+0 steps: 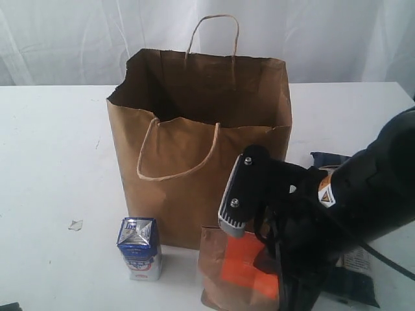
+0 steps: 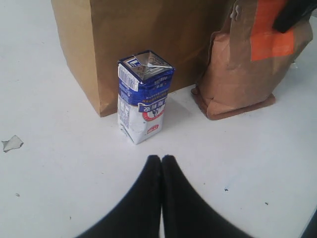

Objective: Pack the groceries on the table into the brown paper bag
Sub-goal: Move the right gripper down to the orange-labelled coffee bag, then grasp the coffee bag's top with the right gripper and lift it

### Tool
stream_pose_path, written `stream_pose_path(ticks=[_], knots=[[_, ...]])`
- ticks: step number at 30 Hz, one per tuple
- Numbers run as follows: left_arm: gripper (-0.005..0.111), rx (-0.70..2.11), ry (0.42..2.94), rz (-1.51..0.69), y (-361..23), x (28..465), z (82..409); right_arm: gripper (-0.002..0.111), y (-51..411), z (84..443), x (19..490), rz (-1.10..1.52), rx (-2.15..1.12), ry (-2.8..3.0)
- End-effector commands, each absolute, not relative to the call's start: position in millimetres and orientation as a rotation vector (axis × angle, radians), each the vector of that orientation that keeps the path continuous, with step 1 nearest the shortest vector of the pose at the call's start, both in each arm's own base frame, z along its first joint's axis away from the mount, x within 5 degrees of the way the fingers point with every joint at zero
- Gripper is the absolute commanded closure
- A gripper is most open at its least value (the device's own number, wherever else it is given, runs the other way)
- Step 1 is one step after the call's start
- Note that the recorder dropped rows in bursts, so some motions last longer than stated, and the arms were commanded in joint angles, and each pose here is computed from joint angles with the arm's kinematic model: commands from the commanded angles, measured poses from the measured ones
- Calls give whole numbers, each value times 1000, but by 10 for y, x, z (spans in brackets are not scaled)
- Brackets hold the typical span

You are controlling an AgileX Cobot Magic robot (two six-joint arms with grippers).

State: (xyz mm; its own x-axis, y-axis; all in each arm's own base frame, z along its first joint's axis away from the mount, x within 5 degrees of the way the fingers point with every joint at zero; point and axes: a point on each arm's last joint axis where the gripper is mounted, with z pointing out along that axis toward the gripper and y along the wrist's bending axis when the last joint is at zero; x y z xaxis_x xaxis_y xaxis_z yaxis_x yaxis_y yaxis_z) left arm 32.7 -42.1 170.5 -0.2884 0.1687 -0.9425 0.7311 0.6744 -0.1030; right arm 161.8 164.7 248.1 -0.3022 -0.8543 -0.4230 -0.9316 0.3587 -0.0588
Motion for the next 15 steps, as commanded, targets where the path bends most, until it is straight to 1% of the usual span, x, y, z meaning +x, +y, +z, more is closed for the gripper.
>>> stream_pose_path(ticks=[1,4,5,8,15], knots=[[107,713,1817,-660,-421,322,1695,108,1587,2658,1497,366,-1462,2244],[107,713,1817,-660,-421,322,1695,108,1474,2896,1352,427,-1338,2204],[107,713,1817,-660,-421,322,1695,108,1397,3025,1267,449,-1276,2167],[107,713,1817,-660,-421,322,1695,108,1201,3241,1040,510,-1162,2134],[107,713,1817,-660,-421,322,1695,108,811,3514,610,577,-1032,2029]])
